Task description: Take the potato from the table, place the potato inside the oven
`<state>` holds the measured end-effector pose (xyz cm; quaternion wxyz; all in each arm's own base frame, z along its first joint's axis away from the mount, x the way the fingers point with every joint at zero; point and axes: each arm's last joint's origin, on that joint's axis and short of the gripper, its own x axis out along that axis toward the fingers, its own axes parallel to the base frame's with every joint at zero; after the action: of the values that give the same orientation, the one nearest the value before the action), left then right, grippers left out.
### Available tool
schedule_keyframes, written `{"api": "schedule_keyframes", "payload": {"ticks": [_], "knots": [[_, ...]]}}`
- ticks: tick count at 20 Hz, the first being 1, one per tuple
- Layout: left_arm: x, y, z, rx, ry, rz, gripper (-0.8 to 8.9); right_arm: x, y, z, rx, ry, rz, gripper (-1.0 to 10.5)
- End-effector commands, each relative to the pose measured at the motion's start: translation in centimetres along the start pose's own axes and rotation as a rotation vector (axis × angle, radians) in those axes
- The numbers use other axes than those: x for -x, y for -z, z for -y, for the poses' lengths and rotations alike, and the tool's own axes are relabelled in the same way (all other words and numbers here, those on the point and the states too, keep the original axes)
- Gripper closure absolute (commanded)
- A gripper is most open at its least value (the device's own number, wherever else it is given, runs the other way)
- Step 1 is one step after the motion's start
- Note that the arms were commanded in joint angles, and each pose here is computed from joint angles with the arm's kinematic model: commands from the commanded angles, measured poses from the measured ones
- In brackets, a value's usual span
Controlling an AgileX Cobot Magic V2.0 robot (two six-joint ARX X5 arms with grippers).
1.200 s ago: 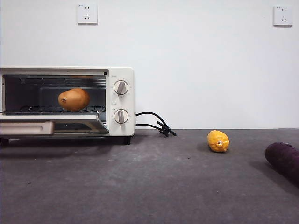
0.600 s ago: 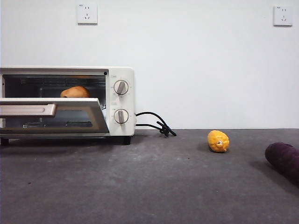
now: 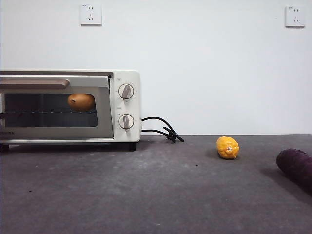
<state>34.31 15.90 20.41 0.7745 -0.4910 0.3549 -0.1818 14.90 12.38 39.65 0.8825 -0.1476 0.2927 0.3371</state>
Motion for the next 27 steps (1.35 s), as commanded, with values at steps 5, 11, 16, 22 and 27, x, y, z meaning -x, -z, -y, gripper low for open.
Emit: {"api": "schedule_keyframes", "payload": {"ticks": [5, 11, 16, 22, 27], "knots": [[-0.8, -1.3, 2.2, -0.015, 0.017, 0.040, 8.22, -0.4, 0.2, 0.0, -0.008, -0.004, -0.009, 9.5], [-1.6, -1.3, 3.1, -0.026, 0.032, 0.026, 8.22, -0.4, 0.4, 0.0, -0.021, -0.001, -0.032, 9.5], [-2.9, 0.8, 4.4, -0.106, -0.025, -0.076, 8.22, -0.3, 1.0, 0.1, -0.064, 0.042, -0.099, 9.5], [-3.6, 5.1, 10.5, -0.394, -0.141, -0.171, 8.22, -0.3, 1.2, 0.0, -0.092, 0.045, -0.122, 9.5], [-1.5, 10.2, 17.7, -0.610, -0.131, -0.192, 8.19, -0.3, 1.2, 0.1, -0.091, 0.048, -0.123, 9.5]]}}
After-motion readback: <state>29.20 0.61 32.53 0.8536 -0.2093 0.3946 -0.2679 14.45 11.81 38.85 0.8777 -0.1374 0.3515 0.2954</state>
